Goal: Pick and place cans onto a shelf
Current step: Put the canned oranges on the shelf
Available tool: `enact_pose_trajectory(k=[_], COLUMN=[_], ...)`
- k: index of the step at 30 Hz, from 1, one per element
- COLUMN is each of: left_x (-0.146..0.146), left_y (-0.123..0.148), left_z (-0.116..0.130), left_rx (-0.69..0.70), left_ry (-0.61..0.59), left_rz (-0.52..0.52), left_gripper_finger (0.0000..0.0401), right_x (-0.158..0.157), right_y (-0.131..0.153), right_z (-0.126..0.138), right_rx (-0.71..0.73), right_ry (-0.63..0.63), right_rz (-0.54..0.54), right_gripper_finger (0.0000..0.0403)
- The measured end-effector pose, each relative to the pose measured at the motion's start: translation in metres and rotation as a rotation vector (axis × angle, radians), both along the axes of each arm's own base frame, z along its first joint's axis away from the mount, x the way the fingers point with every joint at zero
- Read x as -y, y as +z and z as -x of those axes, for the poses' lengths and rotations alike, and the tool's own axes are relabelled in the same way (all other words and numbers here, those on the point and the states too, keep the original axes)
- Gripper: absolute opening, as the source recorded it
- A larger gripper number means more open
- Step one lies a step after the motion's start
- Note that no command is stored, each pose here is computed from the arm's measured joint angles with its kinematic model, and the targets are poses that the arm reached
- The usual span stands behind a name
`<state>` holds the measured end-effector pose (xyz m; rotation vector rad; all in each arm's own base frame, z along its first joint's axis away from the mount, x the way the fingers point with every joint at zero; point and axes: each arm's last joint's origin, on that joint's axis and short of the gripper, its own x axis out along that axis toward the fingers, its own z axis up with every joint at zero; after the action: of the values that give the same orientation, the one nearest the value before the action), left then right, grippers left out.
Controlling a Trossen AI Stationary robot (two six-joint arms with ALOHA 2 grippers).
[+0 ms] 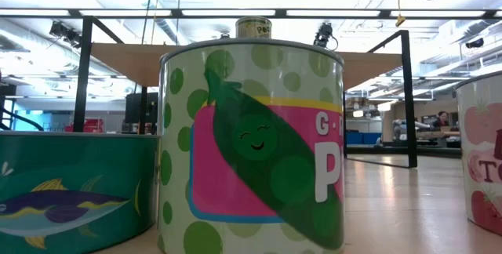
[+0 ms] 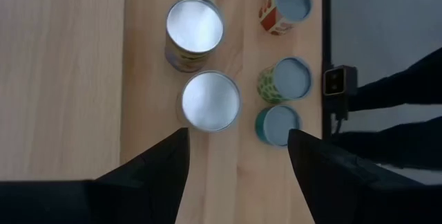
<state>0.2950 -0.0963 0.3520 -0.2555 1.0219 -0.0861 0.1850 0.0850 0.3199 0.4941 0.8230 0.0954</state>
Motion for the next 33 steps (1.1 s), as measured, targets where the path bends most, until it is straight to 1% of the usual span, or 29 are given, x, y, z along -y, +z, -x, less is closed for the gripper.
enact_pose_trajectory(k=[4, 9, 12, 15, 17, 23, 25, 27, 29, 33], left_x=[-0.001, -0.002, -0.002, -0.003, -0.003, -0.004, -0.004, -0.004, -0.004, -0.004], left_y=[-0.001, -0.003, -0.004, -0.004, -0.004, -0.004, -0.004, -0.004, -0.004, -0.005], left_z=[0.002, 0.005, 0.006, 0.006, 0.006, 0.006, 0.006, 0.007, 0.007, 0.007], left_rx=[-0.013, -0.045, -0.06, -0.057, -0.057, -0.057, -0.059, -0.065, -0.068, -0.072], left_ry=[-0.018, -0.025, -0.037, -0.045, -0.044, -0.042, -0.042, -0.042, -0.042, -0.042], left_rz=[-0.037, -0.052, -0.065, -0.076, -0.081, -0.081, -0.081, -0.083, -0.084, -0.085], left_gripper_finger=[0.0249, 0.0249, 0.0249, 0.0249, 0.0249, 0.0249, 0.0249, 0.0249, 0.0249, 0.0249], right_x=[-0.016, -0.031, -0.038, -0.045, -0.05, -0.062, -0.067, -0.07, -0.07, -0.063], right_y=[-0.002, -0.004, -0.009, -0.015, -0.019, -0.038, -0.046, -0.054, -0.061, -0.068], right_z=[0.005, 0.015, 0.021, 0.025, 0.025, 0.013, 0.007, 0.003, 0.002, 0.005], right_rx=[-0.176, -0.316, -0.395, -0.455, -0.488, -0.561, -0.589, -0.622, -0.676, -0.827], right_ry=[0.014, -0.001, -0.03, -0.027, -0.037, -0.058, -0.066, -0.125, -0.232, -0.468], right_rz=[-0.014, -0.062, -0.065, -0.047, -0.035, 0.02, 0.045, 0.063, 0.065, 0.05], right_gripper_finger=[0.0006, 0.0007, 0.0026, 0.0069, 0.0111, 0.0268, 0.0314, 0.0347, 0.0367, 0.0376])
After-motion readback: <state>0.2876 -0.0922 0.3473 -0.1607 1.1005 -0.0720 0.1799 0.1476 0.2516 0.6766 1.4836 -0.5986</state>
